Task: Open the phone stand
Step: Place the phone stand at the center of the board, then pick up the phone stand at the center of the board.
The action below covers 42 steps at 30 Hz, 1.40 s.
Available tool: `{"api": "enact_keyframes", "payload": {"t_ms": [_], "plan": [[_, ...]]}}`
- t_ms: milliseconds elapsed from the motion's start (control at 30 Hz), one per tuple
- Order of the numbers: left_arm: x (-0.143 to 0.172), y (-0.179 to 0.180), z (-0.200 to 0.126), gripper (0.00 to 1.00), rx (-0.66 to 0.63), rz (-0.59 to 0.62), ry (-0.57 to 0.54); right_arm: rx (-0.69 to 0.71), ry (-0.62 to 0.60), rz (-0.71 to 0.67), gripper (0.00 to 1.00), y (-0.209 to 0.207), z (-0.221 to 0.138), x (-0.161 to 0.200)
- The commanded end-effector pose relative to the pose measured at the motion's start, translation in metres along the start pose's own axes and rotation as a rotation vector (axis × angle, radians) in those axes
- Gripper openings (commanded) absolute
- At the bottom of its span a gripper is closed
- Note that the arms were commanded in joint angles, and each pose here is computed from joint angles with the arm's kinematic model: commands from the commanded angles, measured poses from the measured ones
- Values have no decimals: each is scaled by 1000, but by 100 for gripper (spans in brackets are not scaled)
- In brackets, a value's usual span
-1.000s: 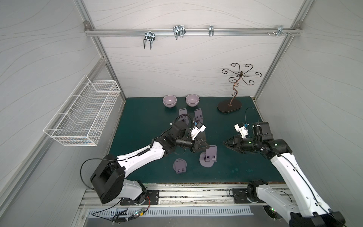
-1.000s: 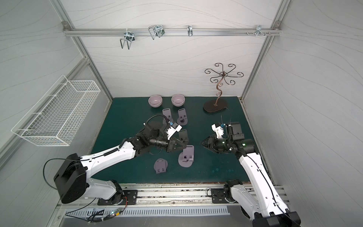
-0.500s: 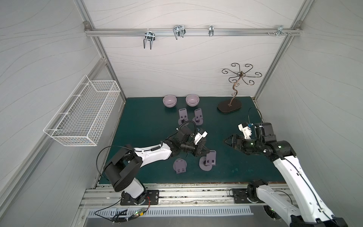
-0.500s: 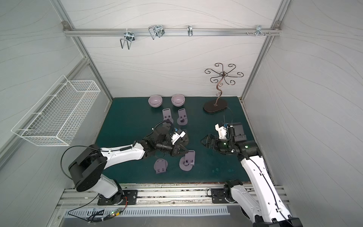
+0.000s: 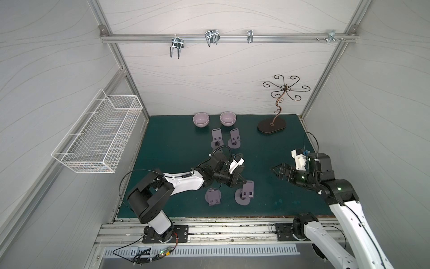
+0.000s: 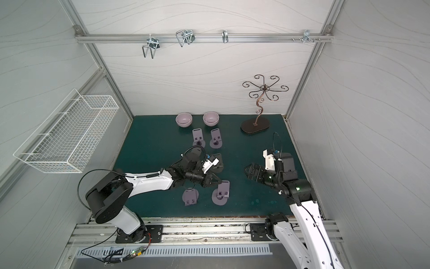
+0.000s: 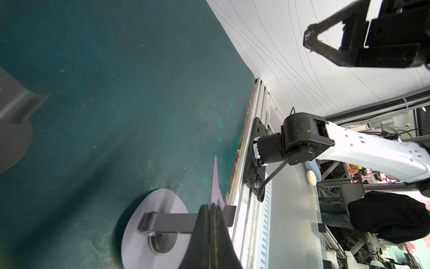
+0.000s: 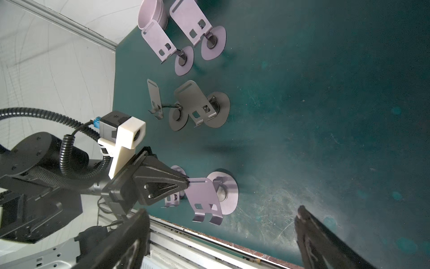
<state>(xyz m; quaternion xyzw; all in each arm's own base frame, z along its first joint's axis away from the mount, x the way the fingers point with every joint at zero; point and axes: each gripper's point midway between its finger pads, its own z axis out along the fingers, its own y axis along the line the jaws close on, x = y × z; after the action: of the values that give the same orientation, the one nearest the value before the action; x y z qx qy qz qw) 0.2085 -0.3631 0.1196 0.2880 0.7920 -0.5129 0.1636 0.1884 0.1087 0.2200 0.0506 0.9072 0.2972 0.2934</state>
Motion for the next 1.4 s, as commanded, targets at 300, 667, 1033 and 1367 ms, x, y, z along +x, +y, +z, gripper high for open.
{"api": "enact_keyframes", "payload": {"t_ms": [300,667,1033,1367], "plan": [[-16,1,-13,2,-19,42,-37,-8,-14,81,76,-4,6,1],[-25,-7,-46,49,-127,42,-106,-8,-11,21,78,3,0,-5],[18,11,-112,52,-378,-216,-85,-219,123,-43,72,45,4,5],[90,52,-137,55,-554,-436,-142,-279,227,-116,72,78,30,21]]}}
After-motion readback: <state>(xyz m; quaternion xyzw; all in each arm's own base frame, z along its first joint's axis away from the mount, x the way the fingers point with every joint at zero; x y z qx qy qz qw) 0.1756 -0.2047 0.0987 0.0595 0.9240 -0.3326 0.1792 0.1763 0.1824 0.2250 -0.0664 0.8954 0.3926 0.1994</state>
